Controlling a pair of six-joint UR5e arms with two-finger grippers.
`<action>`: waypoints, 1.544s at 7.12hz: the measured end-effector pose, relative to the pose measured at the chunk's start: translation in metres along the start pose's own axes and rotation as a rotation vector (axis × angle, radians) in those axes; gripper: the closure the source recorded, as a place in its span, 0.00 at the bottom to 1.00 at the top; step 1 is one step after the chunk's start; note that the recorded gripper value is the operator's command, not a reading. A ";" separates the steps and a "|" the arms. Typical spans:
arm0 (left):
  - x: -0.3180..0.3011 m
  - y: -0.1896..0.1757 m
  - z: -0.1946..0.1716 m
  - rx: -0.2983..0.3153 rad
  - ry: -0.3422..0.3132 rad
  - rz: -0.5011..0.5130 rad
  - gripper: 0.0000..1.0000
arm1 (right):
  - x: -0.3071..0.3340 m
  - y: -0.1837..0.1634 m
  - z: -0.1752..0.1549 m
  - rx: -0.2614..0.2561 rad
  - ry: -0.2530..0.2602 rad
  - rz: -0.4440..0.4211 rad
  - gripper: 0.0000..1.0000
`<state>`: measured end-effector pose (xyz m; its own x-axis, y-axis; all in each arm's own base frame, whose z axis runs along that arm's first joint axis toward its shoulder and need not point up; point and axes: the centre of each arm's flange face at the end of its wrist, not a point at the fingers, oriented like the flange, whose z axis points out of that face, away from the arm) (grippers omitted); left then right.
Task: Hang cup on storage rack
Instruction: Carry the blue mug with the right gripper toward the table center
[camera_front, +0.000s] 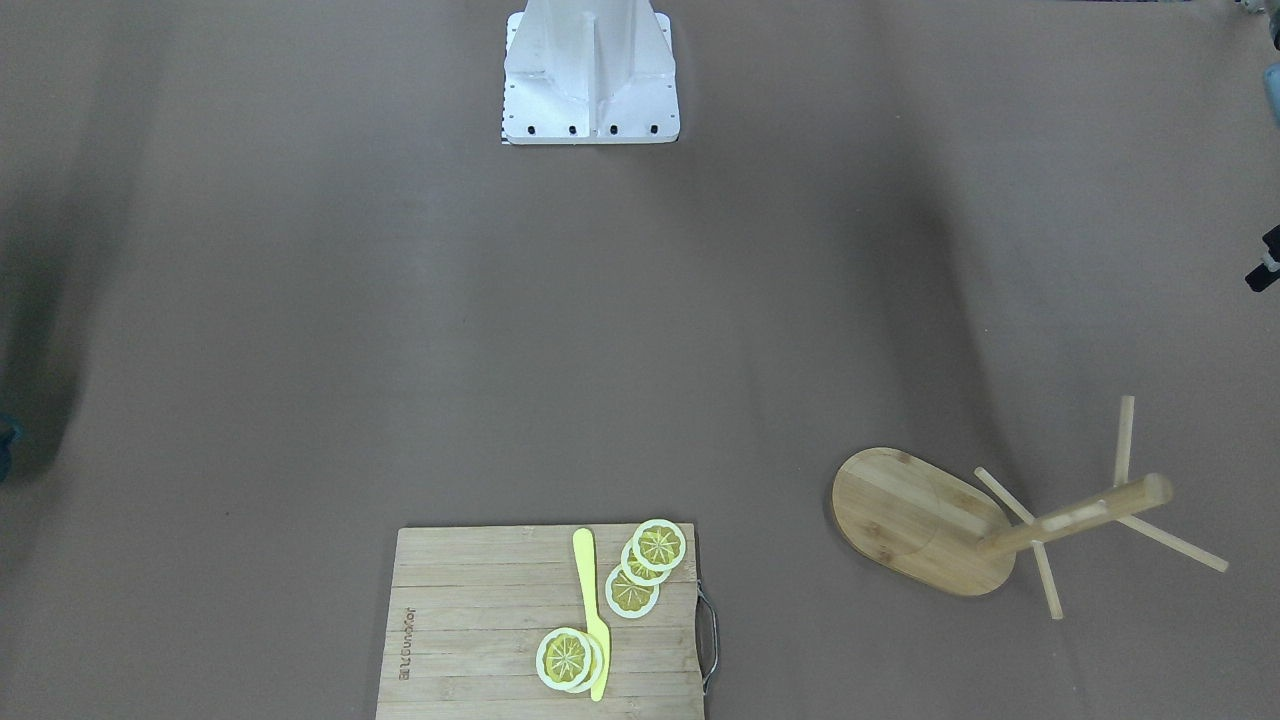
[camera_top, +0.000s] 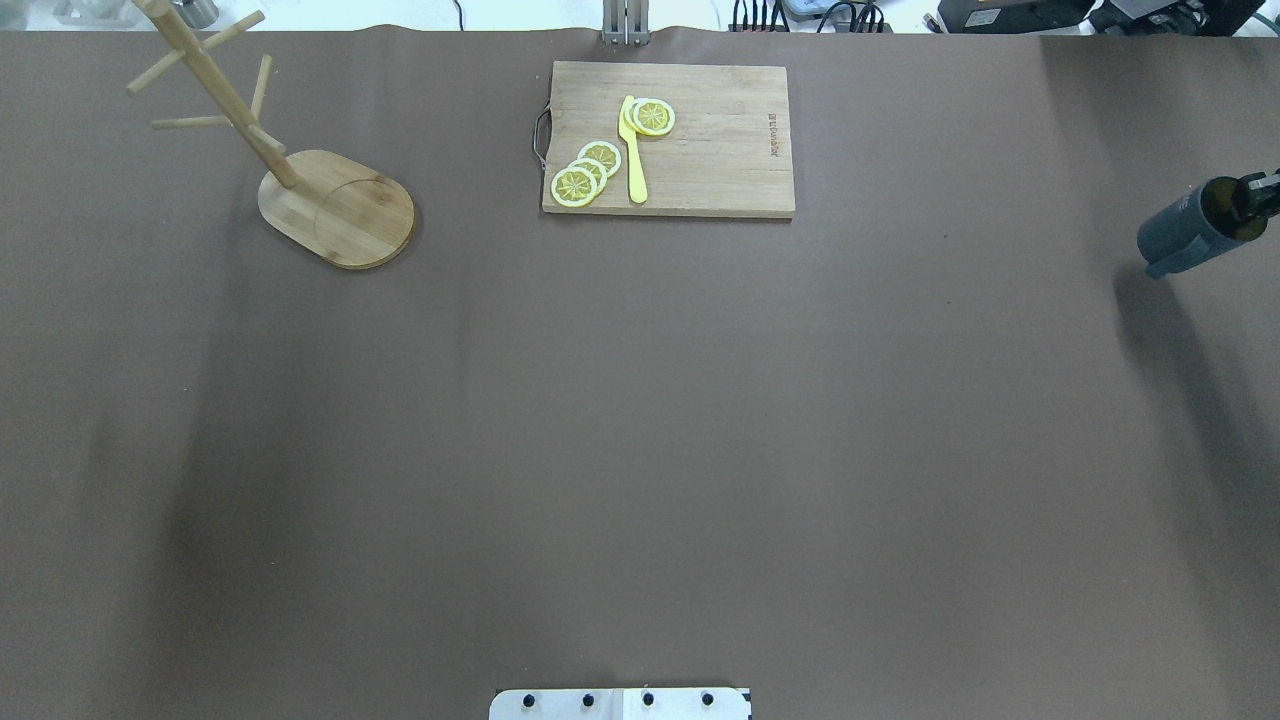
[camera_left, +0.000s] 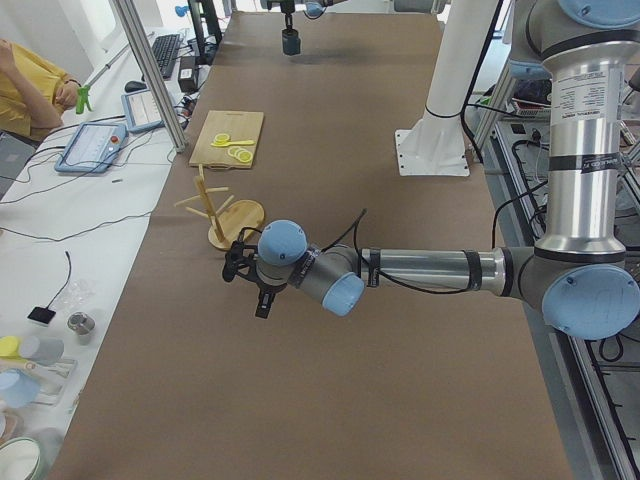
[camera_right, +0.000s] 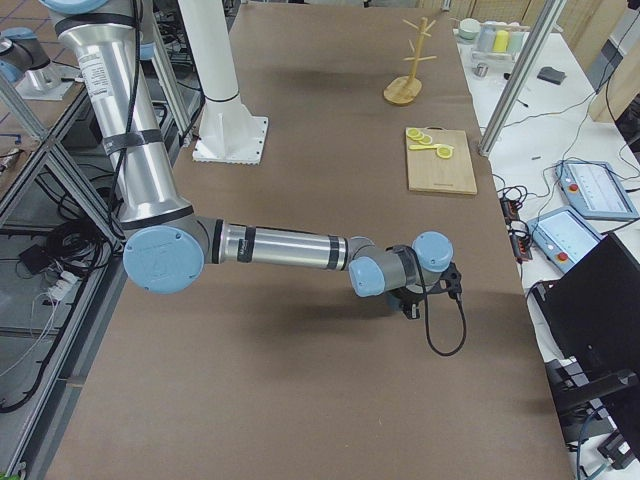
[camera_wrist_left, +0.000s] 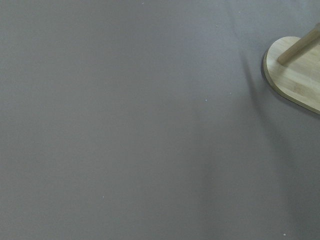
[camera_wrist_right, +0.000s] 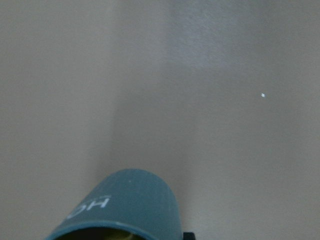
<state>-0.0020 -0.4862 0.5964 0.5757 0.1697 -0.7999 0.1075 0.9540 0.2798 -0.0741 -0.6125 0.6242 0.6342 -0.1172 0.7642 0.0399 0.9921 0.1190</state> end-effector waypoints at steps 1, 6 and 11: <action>0.000 0.000 0.001 0.000 0.000 0.002 0.02 | -0.048 -0.004 -0.008 0.021 -0.026 0.026 1.00; 0.002 -0.001 0.010 -0.011 0.000 0.014 0.02 | -0.413 0.021 0.038 0.042 -0.117 0.202 1.00; 0.000 -0.002 0.016 -0.011 0.003 0.022 0.02 | -0.638 0.063 0.085 -0.019 -0.062 0.253 0.21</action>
<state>0.0108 -0.4924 0.6041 0.5751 0.1920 -0.7952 0.0856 0.9526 0.2919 -0.5412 -0.4792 0.1981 0.5776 0.1329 0.8054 -0.0992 0.9908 -0.0924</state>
